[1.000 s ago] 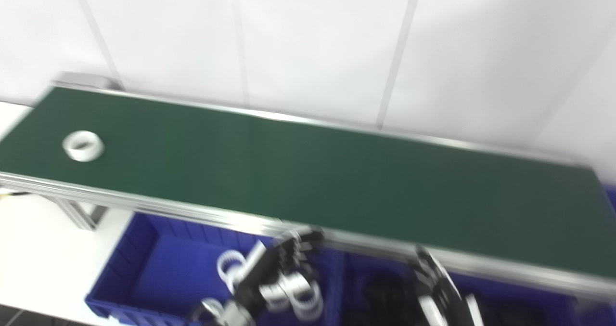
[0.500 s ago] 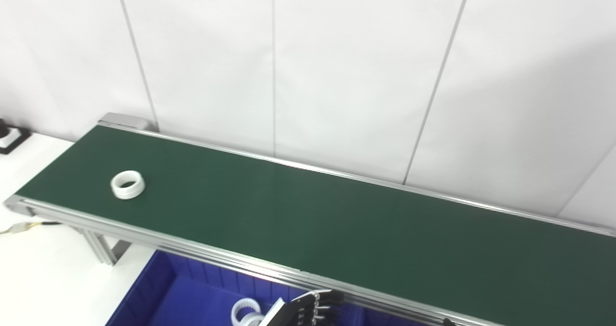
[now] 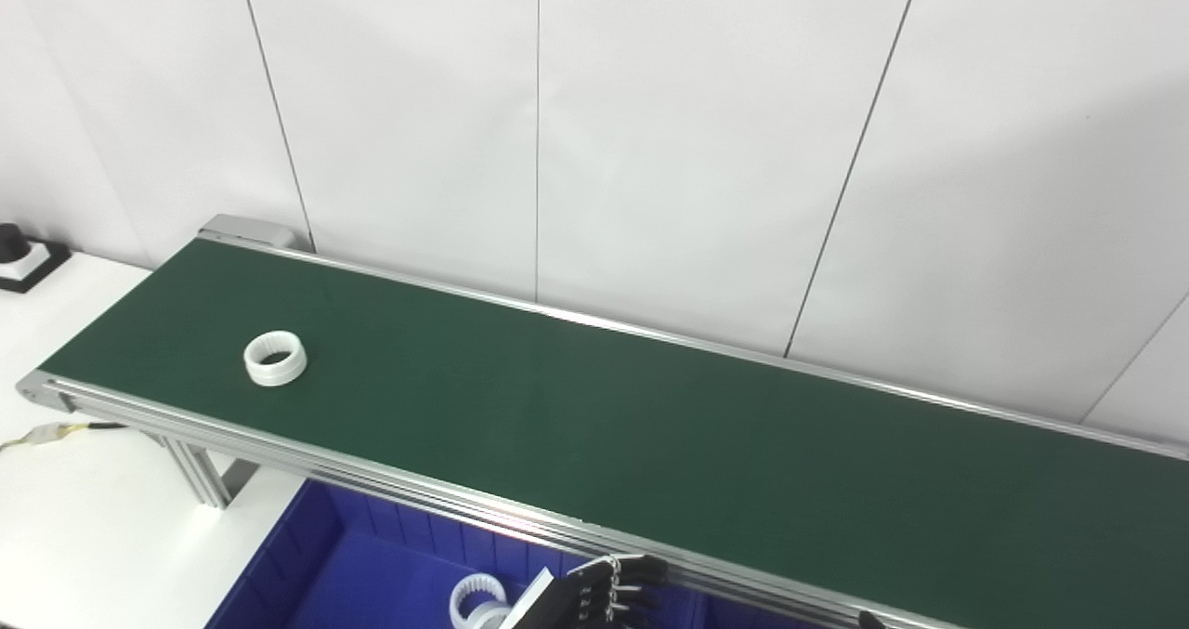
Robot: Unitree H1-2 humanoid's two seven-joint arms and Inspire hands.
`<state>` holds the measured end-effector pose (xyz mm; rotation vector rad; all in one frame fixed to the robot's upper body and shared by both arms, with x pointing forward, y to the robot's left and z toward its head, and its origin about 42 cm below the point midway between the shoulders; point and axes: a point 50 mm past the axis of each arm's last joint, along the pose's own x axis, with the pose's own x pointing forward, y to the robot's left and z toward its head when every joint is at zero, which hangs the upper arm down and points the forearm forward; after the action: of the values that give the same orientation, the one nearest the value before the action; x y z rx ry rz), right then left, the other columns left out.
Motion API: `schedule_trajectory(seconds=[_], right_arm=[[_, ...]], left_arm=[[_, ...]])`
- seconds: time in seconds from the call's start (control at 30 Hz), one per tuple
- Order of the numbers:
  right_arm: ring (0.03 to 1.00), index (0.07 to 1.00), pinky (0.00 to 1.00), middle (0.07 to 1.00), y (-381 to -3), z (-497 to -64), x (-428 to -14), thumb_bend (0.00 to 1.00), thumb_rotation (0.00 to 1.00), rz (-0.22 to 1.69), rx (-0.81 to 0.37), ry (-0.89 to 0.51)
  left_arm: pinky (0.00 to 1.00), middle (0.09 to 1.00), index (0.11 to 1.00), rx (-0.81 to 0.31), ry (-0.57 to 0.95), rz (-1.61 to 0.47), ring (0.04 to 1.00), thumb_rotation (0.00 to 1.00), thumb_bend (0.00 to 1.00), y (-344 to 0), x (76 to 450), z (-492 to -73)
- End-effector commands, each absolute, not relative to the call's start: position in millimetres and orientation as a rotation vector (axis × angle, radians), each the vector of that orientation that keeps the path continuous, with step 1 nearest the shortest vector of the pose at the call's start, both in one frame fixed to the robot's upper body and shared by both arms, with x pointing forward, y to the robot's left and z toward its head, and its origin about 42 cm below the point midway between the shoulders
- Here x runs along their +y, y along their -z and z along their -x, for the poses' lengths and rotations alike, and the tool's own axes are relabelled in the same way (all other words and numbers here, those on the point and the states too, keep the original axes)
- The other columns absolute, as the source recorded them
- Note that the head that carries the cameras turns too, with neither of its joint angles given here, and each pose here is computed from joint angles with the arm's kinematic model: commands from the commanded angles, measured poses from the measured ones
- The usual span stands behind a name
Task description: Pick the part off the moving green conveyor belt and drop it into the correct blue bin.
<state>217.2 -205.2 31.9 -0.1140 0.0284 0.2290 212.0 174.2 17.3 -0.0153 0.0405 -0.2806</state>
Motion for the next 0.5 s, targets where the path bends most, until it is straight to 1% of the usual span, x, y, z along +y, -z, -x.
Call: schedule_trajectory(seconds=[0.0, 0.17, 0.27, 0.3, 0.47], right_arm=[[0.773, 0.932, 0.68, 0.828, -45, -225, -201, 0.18, 0.70, 0.104, -0.076, -0.226], [0.772, 0.929, 0.67, 0.826, -44, -227, -200, 0.17, 0.69, 0.109, -0.077, -0.226], [0.774, 0.930, 0.68, 0.829, -43, -228, -199, 0.18, 0.69, 0.107, -0.077, -0.226], [0.777, 0.932, 0.68, 0.831, -43, -228, -198, 0.18, 0.71, 0.106, -0.077, -0.226], [0.778, 0.932, 0.69, 0.832, -41, -232, -198, 0.19, 0.73, 0.093, -0.079, -0.227]], left_arm=[[0.65, 0.776, 0.766, -0.046, 0.278, 0.026, 0.726, 0.39, 0.92, -33, 172, -222], [0.64, 0.755, 0.759, -0.110, 0.260, -0.003, 0.714, 0.38, 0.93, -50, 184, -229], [0.63, 0.746, 0.756, -0.191, 0.223, -0.031, 0.707, 0.38, 0.97, -80, 199, -242], [0.61, 0.734, 0.756, -0.226, 0.208, -0.040, 0.696, 0.37, 0.99, -94, 204, -248], [0.60, 0.725, 0.764, -0.365, 0.145, -0.091, 0.681, 0.37, 0.99, -145, 221, -272]])
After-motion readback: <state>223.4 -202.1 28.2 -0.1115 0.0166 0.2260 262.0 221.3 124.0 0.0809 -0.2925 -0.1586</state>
